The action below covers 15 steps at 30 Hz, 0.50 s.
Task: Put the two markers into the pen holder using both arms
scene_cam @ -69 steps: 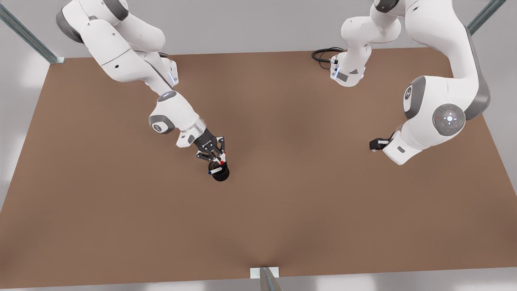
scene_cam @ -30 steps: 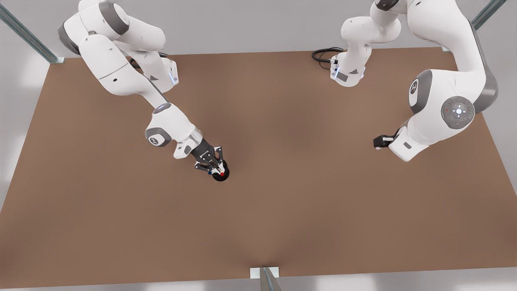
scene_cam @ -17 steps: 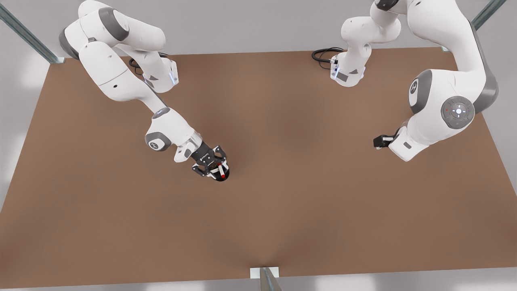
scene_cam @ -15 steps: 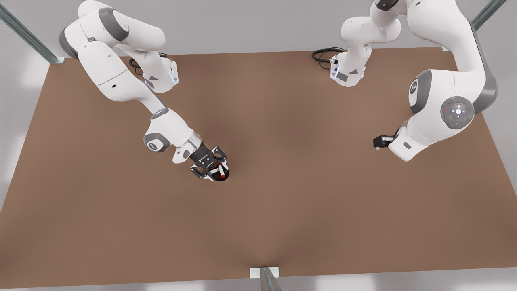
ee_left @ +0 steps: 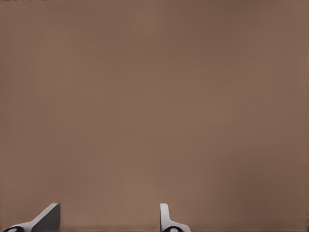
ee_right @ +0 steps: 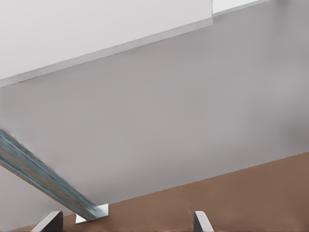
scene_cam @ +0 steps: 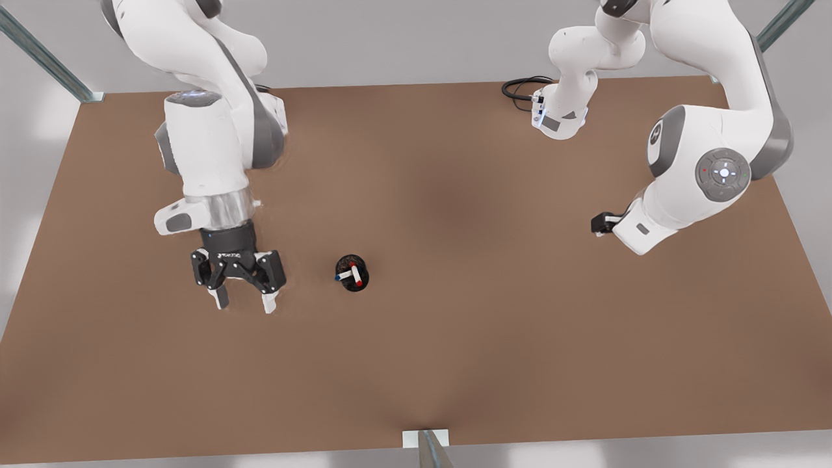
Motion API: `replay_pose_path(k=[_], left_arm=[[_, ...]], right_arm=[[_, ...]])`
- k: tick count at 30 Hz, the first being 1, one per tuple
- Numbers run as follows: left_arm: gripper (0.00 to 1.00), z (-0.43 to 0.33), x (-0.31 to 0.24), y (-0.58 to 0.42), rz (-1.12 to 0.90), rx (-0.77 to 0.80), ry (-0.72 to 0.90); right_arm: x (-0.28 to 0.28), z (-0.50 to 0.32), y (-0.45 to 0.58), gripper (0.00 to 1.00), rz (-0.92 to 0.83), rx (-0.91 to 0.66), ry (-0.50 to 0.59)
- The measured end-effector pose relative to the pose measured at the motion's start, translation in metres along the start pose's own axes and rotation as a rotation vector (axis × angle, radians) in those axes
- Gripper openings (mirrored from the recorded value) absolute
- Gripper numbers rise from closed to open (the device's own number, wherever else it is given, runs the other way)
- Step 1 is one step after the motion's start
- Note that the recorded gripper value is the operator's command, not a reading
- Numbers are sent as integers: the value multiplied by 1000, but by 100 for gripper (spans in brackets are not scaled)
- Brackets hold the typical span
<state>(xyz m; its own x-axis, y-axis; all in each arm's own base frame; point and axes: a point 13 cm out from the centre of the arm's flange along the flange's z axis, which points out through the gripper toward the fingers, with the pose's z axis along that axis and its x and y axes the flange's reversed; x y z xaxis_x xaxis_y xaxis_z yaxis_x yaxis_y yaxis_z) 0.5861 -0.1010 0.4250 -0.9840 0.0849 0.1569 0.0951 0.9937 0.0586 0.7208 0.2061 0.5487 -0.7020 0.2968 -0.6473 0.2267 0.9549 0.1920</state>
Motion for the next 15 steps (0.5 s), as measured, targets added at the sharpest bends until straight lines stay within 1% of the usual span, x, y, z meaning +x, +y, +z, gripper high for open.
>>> replay_pose_path(k=[2,4,6,8,10,12,15], left_arm=[[100,1,1,-2,4,-2,7],[100,3,2,-3,6,-4,15],[100,6,2,-2,5,-6,23],[100,8,2,-1,4,-6,28],[100,9,2,-2,5,-7,30],[100,9,2,-2,5,-8,33],[100,10,2,-1,4,-8,35]], right_arm=[[1,0,-73,100,84,111,164],[16,-2,-126,100,130,165,325],[42,-7,-143,100,138,159,475],[59,-13,-155,100,126,143,581],[75,-17,-159,100,75,136,652],[86,-26,-152,100,-5,122,694],[78,-43,-151,100,-104,112,696]])
